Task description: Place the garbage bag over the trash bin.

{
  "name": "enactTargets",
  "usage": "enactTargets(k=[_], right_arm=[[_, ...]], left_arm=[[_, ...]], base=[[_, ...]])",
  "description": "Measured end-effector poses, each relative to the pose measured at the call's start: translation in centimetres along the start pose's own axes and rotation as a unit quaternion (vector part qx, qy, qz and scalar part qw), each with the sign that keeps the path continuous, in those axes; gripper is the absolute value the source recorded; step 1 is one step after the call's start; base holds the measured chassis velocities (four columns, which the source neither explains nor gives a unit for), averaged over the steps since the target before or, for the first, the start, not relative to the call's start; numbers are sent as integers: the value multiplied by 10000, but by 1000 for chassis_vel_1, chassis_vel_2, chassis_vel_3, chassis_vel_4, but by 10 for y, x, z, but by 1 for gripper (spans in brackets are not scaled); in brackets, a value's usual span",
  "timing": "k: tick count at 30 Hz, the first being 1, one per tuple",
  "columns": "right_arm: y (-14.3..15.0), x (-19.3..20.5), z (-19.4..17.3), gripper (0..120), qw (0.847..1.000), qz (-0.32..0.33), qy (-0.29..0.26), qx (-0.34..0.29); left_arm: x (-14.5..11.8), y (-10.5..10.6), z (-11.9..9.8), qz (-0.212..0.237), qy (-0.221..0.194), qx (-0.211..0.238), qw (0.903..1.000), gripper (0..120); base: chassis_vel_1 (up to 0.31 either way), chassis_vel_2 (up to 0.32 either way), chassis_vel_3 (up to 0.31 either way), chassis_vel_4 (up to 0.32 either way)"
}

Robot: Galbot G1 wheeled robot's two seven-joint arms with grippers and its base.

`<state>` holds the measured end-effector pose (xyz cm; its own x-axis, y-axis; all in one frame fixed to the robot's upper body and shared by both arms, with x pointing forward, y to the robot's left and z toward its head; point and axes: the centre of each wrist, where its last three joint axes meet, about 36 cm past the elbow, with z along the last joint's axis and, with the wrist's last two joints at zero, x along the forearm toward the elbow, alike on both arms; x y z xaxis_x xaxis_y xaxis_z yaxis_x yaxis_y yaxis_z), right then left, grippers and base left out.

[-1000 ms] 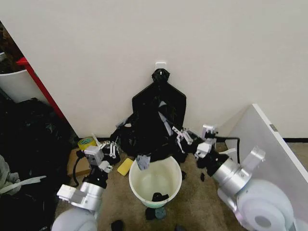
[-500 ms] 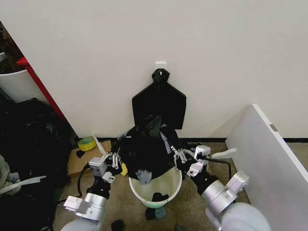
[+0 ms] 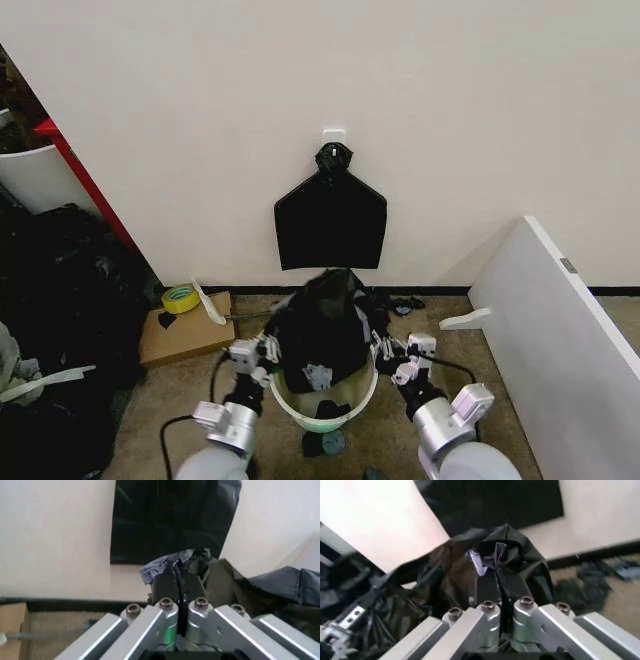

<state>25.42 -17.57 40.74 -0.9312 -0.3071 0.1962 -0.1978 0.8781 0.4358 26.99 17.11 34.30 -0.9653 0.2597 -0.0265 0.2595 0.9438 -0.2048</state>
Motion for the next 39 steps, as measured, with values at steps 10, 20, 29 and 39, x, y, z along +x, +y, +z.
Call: enactTargets(k=[10,20,29,39], right_arm=[[6,13,25,0,9970,650,308,297],[24,37,21,0,9858,1202,957,679],[36,50,19,0,9753,1280,1571,883],[46,54,21,0,9647,1291,2049,1034]], left_arm=[[26,7,17,-347,220,-203,9989,0],[64,1,17,-644,432,-271,9966,0],[93,-4,22,-685,700,-459,9941,0],[116,1,15,-686,982,-683,9904,0]], base=[[0,0,0,0],[0,0,0,0],[0,0,0,0],[0,0,0,0]])
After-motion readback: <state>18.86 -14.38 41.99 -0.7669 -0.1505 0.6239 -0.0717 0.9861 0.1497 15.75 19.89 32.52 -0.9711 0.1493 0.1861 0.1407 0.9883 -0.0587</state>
